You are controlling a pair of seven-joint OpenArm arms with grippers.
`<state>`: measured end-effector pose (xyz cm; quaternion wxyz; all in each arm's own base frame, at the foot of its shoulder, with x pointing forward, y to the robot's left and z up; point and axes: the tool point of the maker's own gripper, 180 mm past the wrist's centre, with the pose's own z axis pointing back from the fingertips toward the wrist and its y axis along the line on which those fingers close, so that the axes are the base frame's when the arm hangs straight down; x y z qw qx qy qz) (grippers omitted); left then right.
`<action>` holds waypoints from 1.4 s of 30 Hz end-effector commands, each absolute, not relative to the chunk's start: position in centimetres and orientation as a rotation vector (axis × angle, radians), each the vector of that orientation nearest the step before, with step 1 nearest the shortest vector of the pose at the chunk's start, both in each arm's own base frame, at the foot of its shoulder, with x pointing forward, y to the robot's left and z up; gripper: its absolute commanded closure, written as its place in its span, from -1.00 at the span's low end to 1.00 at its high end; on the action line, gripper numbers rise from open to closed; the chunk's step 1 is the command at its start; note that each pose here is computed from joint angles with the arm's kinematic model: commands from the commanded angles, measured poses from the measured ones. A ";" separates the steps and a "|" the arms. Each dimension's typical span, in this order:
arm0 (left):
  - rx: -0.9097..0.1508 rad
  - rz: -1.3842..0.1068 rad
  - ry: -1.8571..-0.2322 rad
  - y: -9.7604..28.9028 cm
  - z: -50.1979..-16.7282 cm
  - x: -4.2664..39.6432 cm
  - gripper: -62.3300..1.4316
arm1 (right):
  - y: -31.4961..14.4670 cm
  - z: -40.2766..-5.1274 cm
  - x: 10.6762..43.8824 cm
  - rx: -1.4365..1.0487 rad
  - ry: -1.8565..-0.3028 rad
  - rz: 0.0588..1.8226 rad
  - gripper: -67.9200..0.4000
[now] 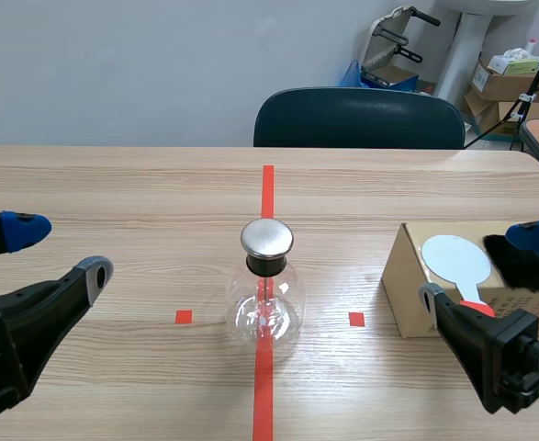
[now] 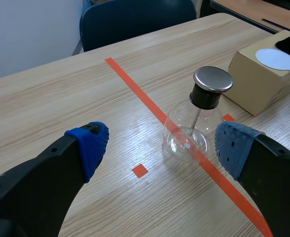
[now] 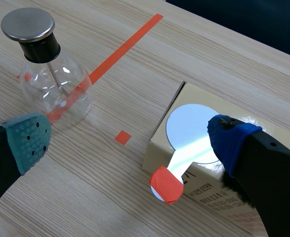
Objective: Do the electroscope experiment
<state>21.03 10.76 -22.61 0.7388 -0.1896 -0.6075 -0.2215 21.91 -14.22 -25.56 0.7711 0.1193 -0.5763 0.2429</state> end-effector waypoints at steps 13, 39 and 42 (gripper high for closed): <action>-0.425 -0.499 -1.309 10.4 -22.8 20.8 -0.52 | -14.2 -24.8 22.3 0.260 -1.274 0.536 -1.00; -0.422 -0.503 -1.306 10.4 -22.9 20.8 -0.52 | -16.8 -29.4 15.8 -0.421 -1.143 1.176 -1.00; -0.420 -0.510 -1.283 10.4 -23.3 20.7 -0.52 | -18.0 -29.6 15.4 -0.614 -1.141 1.220 -1.00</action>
